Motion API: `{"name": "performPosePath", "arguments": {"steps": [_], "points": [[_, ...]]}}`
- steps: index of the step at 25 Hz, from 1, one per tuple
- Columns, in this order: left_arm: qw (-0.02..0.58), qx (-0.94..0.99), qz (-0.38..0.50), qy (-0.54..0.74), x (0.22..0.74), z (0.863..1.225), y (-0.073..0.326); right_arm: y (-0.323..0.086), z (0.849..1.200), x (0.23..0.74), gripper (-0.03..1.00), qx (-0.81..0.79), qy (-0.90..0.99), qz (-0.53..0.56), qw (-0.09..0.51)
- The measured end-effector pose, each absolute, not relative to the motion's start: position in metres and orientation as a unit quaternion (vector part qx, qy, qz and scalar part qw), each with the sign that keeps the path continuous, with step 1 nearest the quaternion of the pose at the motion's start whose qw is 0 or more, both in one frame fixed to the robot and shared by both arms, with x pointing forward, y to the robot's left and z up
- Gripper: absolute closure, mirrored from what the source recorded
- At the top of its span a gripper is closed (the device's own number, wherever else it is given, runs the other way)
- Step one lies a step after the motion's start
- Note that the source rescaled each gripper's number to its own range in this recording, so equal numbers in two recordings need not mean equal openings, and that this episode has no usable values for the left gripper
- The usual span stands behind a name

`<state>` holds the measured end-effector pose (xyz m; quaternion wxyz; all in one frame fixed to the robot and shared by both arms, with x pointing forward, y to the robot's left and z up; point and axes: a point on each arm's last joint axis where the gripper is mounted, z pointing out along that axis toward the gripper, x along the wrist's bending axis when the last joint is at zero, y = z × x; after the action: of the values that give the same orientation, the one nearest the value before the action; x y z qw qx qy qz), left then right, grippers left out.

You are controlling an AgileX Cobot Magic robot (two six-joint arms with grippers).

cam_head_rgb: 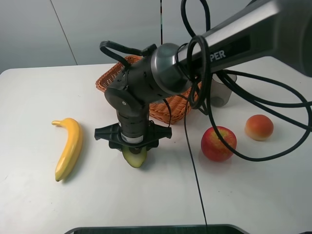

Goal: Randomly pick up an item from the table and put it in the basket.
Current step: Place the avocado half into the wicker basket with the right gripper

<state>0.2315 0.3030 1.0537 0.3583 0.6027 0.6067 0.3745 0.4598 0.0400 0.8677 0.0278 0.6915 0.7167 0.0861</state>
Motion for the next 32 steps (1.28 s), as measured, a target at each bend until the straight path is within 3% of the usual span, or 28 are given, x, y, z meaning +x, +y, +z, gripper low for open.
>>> {"name": "performPosePath", "arguments": {"steps": [5, 16, 32], "points": [[0.358, 0.603, 0.374, 0.607, 0.231, 1.054, 0.303, 0.041, 0.877, 0.460, 0.94, 0.663, 0.742, 0.097, 0.029], [0.358, 0.603, 0.374, 0.607, 0.231, 1.054, 0.303, 0.017, 0.954, 0.487, 0.94, 0.573, 0.797, 0.181, 0.053], [0.358, 0.603, 0.374, 0.607, 0.231, 1.054, 0.303, -0.039, 0.992, 0.580, 0.94, 0.541, 0.773, 0.279, 0.180]]}}
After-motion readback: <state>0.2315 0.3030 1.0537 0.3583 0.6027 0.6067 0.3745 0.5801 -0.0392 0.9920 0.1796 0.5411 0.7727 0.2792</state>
